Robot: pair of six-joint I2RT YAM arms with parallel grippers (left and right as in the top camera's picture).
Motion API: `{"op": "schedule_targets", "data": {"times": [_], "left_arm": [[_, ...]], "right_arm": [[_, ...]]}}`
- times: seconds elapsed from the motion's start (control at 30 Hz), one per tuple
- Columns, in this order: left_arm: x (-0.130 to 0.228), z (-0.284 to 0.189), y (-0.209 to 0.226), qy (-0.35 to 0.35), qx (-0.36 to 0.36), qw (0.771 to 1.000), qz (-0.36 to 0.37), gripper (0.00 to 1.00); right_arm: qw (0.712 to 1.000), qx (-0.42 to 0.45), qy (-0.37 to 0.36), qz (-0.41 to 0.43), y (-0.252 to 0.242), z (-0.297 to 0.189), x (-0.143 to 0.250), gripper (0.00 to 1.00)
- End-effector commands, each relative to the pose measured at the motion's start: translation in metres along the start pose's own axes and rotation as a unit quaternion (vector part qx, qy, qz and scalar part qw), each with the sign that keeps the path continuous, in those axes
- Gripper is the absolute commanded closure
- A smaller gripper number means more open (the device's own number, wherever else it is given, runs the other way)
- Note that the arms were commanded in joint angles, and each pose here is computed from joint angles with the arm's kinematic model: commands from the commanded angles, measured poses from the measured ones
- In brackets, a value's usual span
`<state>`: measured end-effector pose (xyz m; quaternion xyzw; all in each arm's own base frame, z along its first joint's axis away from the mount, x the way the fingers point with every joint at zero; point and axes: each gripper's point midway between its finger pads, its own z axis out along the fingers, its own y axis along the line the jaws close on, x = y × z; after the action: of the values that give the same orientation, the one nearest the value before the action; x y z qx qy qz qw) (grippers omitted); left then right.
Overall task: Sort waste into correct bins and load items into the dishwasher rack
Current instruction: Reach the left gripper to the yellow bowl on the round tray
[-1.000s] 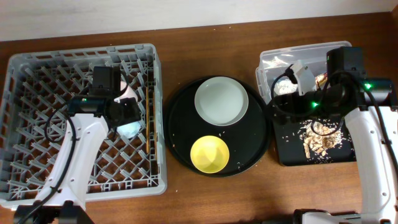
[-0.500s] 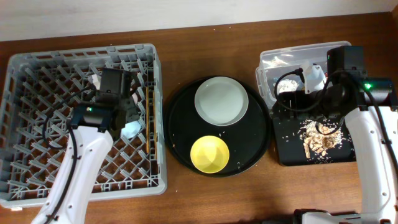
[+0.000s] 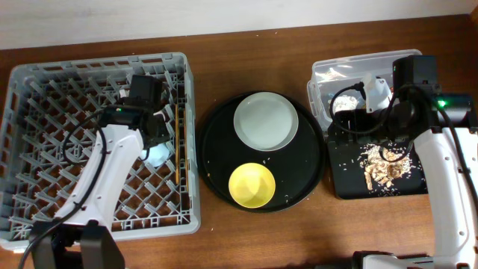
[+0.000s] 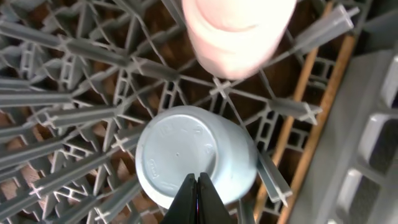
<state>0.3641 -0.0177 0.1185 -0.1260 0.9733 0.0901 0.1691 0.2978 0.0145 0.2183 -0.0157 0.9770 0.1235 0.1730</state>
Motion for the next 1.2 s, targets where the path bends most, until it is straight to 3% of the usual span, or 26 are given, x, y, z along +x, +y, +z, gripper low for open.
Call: {"op": "schedule_targets", "data": {"times": [0.0, 0.13, 0.17, 0.2, 0.3, 0.37, 0.4, 0.63, 0.8, 0.9, 1.0, 1.07, 1.17], "left_arm": [[0.03, 0.0, -0.018, 0.063, 0.068, 0.995, 0.027, 0.98], [0.031, -0.036, -0.023, 0.042, 0.12, 0.991, 0.047, 0.97], [0.026, -0.044, -0.018, 0.023, 0.116, 0.992, 0.044, 0.92], [0.019, -0.05, -0.01, -0.001, 0.099, 0.994, 0.041, 0.86], [-0.014, -0.058, 0.024, -0.09, 0.007, 0.996, -0.008, 0.85], [-0.021, -0.051, 0.02, -0.099, 0.006, 0.995, -0.011, 0.94], [-0.022, -0.042, 0.018, -0.095, 0.002, 0.995, -0.009, 1.0], [-0.003, 0.005, 0.018, -0.01, -0.004, 1.0, -0.005, 1.0], [0.028, -0.02, -0.017, 0.068, 0.12, 0.989, 0.06, 1.0], [0.015, -0.055, -0.011, 0.043, 0.127, 0.989, 0.057, 1.0], [0.0, -0.11, -0.011, -0.02, 0.171, 0.984, 0.049, 0.82], [0.011, -0.134, -0.025, -0.023, 0.228, 0.972, 0.058, 0.64], [0.049, -0.145, -0.059, 0.013, 0.255, 0.959, 0.123, 0.55]], "right_arm": [[1.0, 0.007, -0.006, 0.006, -0.002, -0.004, -0.002, 0.01], [1.0, 0.007, -0.006, 0.006, -0.002, -0.004, -0.002, 0.01], [1.0, 0.007, -0.006, 0.006, -0.002, -0.004, -0.002, 0.01], [1.0, 0.007, -0.006, 0.006, -0.002, -0.004, -0.002, 0.01], [1.0, 0.007, -0.006, 0.006, -0.002, -0.004, -0.002, 0.01], [1.0, 0.007, -0.006, 0.006, -0.002, -0.004, -0.002, 0.01], [1.0, 0.007, -0.006, 0.006, -0.002, -0.004, -0.002, 0.02], [1.0, 0.007, -0.006, 0.006, -0.002, -0.004, -0.002, 0.01], [1.0, 0.007, -0.006, 0.006, -0.002, -0.004, -0.002, 0.01], [1.0, 0.007, -0.006, 0.006, -0.002, -0.004, -0.002, 0.01], [1.0, 0.007, -0.006, 0.006, -0.002, -0.004, -0.002, 0.02], [1.0, 0.007, -0.006, 0.006, -0.002, -0.004, -0.002, 0.01], [1.0, 0.007, -0.006, 0.006, -0.002, -0.004, -0.002, 0.01]]}}
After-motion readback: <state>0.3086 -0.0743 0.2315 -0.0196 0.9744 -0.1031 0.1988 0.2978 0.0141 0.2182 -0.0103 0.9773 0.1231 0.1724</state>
